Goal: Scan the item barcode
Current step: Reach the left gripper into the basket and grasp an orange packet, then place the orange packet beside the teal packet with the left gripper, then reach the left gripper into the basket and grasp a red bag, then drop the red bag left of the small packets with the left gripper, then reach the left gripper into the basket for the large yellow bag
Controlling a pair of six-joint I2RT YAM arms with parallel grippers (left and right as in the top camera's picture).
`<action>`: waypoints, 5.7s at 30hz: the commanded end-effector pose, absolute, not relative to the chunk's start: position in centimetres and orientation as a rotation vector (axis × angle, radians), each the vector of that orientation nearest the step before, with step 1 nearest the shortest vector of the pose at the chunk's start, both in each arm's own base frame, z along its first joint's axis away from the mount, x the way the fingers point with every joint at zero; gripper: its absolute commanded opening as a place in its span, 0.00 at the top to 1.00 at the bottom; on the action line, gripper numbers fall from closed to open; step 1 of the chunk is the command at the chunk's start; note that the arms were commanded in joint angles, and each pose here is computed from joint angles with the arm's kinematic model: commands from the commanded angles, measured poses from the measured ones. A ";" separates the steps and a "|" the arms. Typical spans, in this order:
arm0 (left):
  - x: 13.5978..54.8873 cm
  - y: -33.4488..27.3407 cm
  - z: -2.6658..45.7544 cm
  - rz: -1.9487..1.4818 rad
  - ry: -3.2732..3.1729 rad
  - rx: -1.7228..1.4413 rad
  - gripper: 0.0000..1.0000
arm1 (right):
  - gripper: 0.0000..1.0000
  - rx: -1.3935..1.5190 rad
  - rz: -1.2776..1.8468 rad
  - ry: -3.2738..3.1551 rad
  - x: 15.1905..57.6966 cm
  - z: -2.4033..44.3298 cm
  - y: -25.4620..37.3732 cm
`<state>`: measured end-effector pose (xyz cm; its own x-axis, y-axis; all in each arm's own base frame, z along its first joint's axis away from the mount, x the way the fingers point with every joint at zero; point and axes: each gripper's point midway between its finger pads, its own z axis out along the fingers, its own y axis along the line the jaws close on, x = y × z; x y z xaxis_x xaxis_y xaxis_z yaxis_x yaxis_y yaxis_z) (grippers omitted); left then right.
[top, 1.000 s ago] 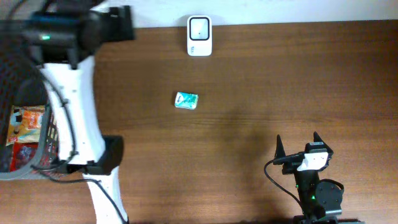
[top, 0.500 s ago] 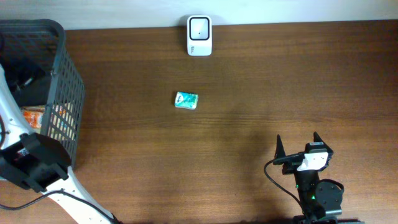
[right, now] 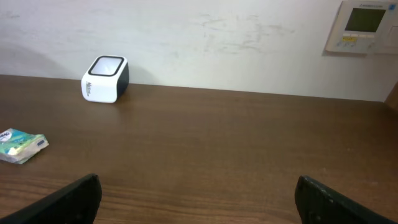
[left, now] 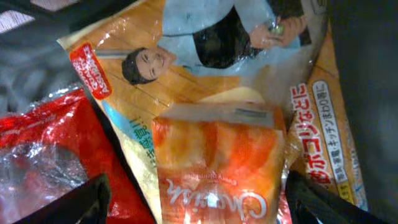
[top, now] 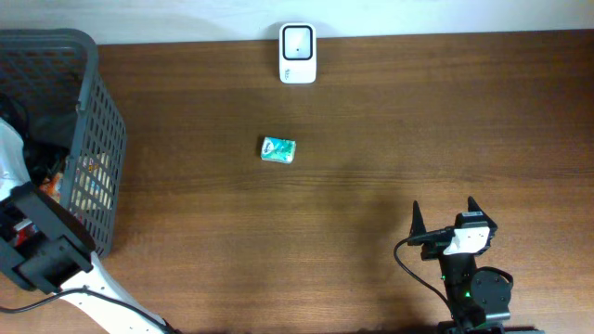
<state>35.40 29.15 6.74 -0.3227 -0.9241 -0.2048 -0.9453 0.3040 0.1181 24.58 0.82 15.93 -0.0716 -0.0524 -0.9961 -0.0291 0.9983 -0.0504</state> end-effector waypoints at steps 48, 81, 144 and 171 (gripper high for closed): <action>41.6 -0.9 43.4 -0.128 2.223 -0.249 0.01 | 0.02 -0.053 -0.027 1.648 24.6 15.6 0.6; 23.9 26.9 1.3 0.632 2.596 -1.908 0.80 | 0.02 -0.053 -0.027 1.648 24.6 15.6 0.6; 36.0 25.4 28.0 0.185 2.116 -1.308 0.00 | 0.02 -0.053 -0.027 1.648 24.6 15.6 0.6; 41.3 27.2 4.3 0.211 2.526 -1.438 0.03 | 0.02 -0.053 -0.027 1.648 24.6 15.6 0.6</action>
